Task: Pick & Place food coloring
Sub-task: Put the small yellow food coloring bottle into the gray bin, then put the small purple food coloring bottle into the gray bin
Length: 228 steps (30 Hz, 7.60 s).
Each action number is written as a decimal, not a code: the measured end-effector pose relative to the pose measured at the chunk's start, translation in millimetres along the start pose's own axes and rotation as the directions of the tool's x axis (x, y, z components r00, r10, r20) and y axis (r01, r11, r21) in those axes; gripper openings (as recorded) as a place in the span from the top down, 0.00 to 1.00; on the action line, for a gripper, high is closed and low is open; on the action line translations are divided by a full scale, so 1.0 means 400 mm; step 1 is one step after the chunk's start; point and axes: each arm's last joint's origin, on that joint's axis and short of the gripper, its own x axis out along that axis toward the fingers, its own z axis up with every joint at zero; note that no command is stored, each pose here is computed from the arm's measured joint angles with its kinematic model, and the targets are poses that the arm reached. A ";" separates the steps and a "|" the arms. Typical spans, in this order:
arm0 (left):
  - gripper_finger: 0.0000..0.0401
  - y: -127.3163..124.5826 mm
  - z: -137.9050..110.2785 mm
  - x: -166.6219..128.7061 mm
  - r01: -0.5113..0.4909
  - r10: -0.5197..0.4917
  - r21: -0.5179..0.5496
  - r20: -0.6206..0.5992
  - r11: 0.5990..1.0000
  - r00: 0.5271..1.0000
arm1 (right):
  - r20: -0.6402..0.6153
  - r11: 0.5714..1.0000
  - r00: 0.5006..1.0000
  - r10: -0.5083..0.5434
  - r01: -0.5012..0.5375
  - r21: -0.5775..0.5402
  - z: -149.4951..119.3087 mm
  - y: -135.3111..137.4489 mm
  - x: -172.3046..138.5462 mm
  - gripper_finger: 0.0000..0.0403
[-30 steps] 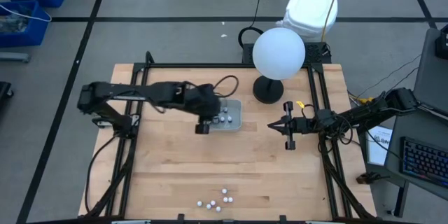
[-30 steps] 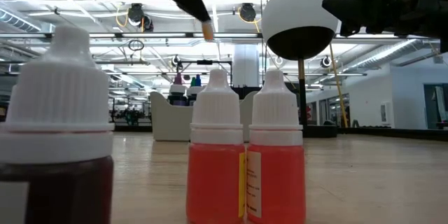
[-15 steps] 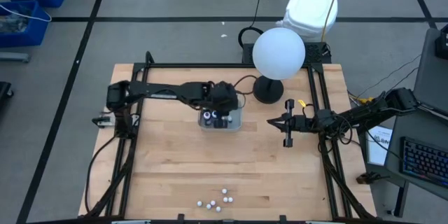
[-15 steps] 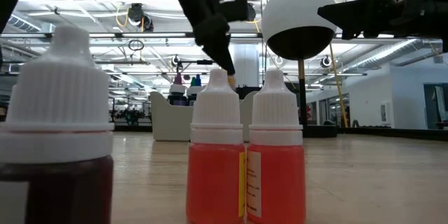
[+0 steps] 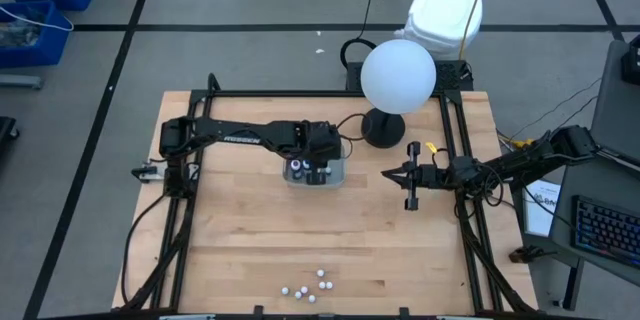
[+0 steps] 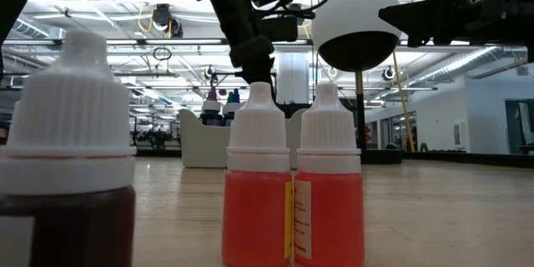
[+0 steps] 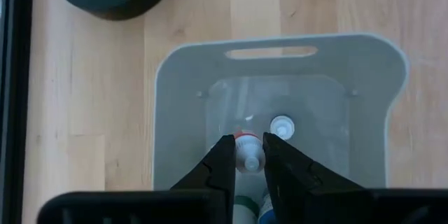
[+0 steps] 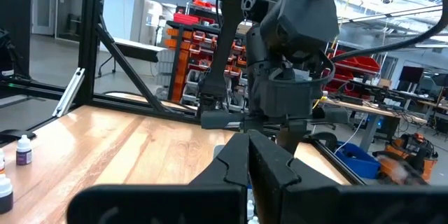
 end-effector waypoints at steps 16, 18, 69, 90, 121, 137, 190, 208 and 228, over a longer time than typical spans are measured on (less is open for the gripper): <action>0.84 -0.021 -0.021 0.020 0.026 -0.026 0.001 -0.020 1.000 0.999 | -0.004 1.000 1.000 0.001 -0.001 0.004 -0.001 0.000 0.000 1.00; 0.83 -0.026 -0.020 0.031 0.028 -0.028 0.005 -0.023 1.000 0.999 | -0.004 1.000 1.000 0.001 -0.001 0.004 -0.001 0.000 0.000 1.00; 0.56 -0.056 0.003 0.073 -0.029 0.041 0.107 -0.108 0.994 0.993 | -0.005 1.000 1.000 0.004 -0.004 0.003 -0.001 0.001 0.000 1.00; 0.98 -0.104 -0.039 -0.557 0.001 0.007 -0.036 0.216 0.999 0.976 | -0.018 1.000 1.000 0.008 -0.008 -0.003 -0.005 0.002 0.000 1.00; 0.99 -0.297 -0.499 -0.192 0.165 -0.113 -0.018 0.656 0.986 0.746 | -0.050 1.000 0.999 0.013 -0.013 -0.006 -0.012 0.003 -0.001 1.00; 0.98 -0.319 -0.501 -0.175 0.192 -0.146 -0.006 0.627 0.981 0.765 | -0.050 1.000 0.999 0.013 -0.013 -0.006 -0.012 0.003 0.000 1.00; 0.56 -0.901 -0.107 -0.278 0.383 -0.394 -0.158 -0.039 0.910 0.918 | -0.105 0.999 0.994 0.028 -0.029 -0.013 -0.026 0.006 -0.002 1.00; 0.44 -0.885 -0.114 -0.235 0.321 -0.319 0.008 -0.108 0.947 0.942 | -0.099 0.999 0.995 0.026 -0.028 -0.016 -0.024 0.006 -0.002 1.00; 0.47 -0.877 -0.123 -0.190 0.283 -0.279 -0.004 -0.179 0.959 0.944 | -0.098 1.000 0.995 0.025 -0.026 -0.016 -0.024 0.006 -0.001 1.00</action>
